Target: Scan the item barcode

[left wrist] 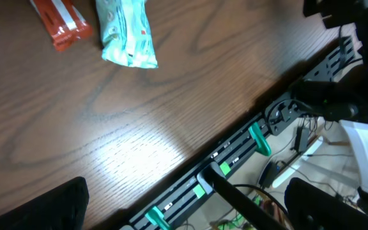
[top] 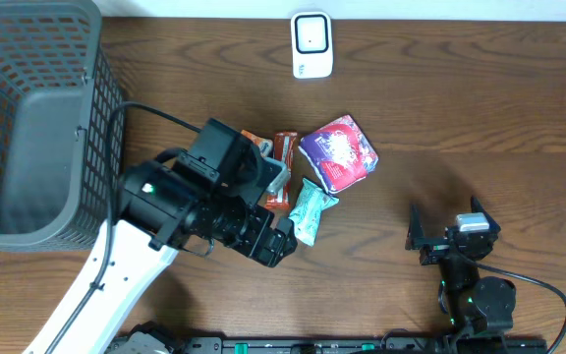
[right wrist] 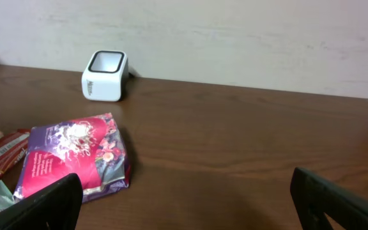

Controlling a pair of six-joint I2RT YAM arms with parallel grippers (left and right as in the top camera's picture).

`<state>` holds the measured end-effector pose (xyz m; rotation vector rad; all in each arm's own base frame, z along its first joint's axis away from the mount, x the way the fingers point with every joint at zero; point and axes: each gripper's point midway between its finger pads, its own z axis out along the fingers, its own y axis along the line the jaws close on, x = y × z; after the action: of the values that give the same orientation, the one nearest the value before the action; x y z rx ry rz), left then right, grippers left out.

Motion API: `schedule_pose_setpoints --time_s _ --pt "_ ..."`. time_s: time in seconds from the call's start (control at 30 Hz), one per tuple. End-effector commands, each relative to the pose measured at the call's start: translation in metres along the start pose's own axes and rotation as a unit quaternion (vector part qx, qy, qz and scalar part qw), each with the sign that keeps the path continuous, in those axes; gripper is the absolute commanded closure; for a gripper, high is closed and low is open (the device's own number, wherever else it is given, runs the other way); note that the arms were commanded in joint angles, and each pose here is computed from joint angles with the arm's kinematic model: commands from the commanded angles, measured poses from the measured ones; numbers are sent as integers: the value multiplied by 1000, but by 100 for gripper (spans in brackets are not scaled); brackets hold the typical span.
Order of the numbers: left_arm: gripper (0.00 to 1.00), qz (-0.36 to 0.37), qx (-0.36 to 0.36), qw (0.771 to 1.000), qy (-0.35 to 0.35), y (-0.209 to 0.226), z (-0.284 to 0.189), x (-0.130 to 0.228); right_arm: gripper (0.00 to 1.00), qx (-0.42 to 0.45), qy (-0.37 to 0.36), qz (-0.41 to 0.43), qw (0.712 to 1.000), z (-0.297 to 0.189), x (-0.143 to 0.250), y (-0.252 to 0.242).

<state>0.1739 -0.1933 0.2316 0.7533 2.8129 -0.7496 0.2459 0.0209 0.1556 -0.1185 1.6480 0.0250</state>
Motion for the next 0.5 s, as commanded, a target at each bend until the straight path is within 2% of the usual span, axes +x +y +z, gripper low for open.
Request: schedule_pose_setpoints --time_s 0.0,0.47 --pt "2 -15 -4 1000 19 4 16 8 1 3 4 -4 1000 0 2 -2" --pt "2 21 5 997 79 -9 59 40 1 3 4 -4 1000 0 2 -2"
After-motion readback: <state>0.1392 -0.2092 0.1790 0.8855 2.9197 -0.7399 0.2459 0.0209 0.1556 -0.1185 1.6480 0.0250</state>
